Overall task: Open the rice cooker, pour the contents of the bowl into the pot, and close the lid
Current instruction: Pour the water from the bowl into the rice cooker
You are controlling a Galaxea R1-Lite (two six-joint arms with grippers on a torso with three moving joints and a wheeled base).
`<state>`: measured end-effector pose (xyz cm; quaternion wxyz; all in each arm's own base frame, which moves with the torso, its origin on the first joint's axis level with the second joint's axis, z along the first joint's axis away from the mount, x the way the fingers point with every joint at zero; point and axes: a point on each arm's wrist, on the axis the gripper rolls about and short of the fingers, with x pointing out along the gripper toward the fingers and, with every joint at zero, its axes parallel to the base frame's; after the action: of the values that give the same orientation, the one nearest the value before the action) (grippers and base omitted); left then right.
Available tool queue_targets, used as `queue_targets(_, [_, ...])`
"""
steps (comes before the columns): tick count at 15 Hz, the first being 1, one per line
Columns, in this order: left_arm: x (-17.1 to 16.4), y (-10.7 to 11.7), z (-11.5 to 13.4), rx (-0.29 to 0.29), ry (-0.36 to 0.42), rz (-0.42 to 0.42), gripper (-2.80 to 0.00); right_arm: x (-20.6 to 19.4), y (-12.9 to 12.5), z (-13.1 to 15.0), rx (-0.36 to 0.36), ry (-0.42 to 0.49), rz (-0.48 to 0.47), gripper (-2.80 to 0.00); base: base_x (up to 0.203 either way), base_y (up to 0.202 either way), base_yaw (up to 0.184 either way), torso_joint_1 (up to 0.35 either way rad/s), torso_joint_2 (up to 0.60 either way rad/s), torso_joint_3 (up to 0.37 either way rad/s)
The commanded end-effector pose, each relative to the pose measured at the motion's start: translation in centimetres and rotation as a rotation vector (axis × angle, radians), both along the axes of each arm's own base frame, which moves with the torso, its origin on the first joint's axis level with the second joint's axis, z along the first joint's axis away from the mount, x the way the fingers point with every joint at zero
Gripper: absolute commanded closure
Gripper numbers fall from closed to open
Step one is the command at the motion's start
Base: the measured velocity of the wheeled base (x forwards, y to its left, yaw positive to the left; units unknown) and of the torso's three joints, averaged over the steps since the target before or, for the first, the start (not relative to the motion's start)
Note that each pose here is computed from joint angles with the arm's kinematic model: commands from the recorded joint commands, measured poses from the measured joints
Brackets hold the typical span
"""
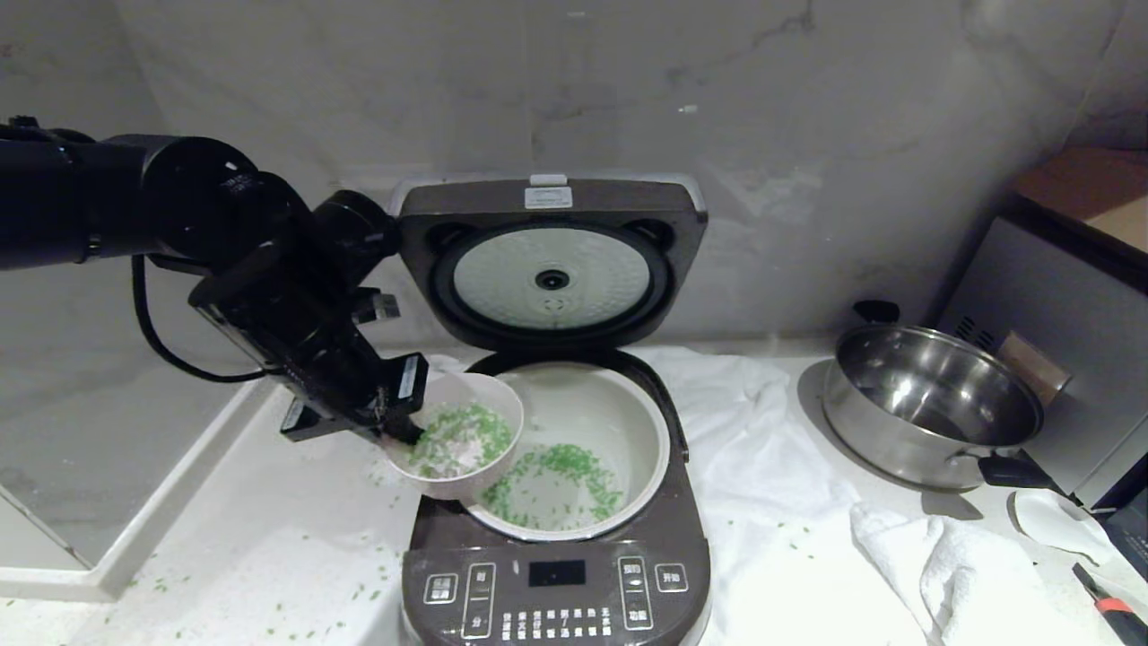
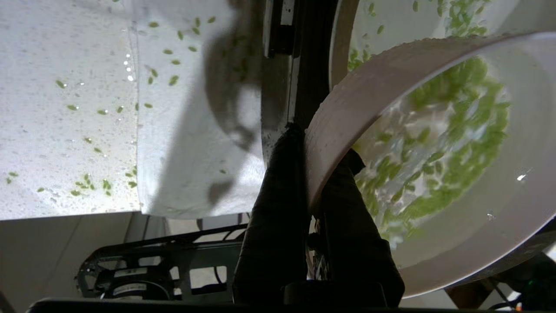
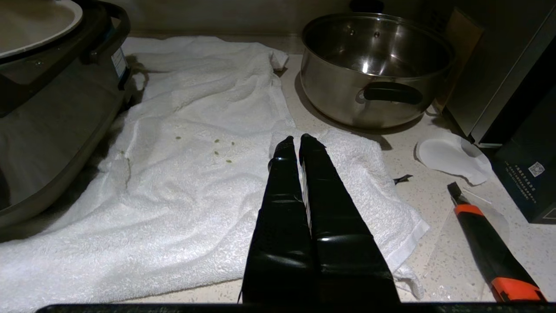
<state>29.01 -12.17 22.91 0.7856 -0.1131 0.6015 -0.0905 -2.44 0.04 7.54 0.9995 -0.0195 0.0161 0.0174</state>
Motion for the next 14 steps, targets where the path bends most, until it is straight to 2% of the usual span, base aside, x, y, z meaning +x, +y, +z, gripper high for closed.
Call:
queue_targets(1, [0.3, -1.2, -1.0, 0.005, 0.033, -0.009, 0.0, 0.0, 0.0, 0.0, 0.0, -0.001, 0.001, 0.0, 0.0, 0.0, 0.0, 0.0, 0.0, 0.0])
queue_targets(3, [0.3, -1.8, -1.4, 0.008, 0.047, -0.01, 0.0, 0.0, 0.0, 0.0, 0.0, 0.0, 0.001, 0.0, 0.0, 0.0, 0.0, 0.0, 0.0, 0.0])
queue_targets(7, [0.4, -0.8, -0.9, 0.005, 0.033, 0.016, 0.0, 0.0, 0.0, 0.0, 0.0, -0.001, 0.001, 0.0, 0.0, 0.0, 0.0, 0.0, 0.0, 0.0])
queue_targets(14, [0.0, -0.6, -0.8, 0.003, 0.038, 0.014, 0.0, 0.0, 0.0, 0.0, 0.0, -0.001, 0.001, 0.0, 0.0, 0.0, 0.0, 0.0, 0.0, 0.0])
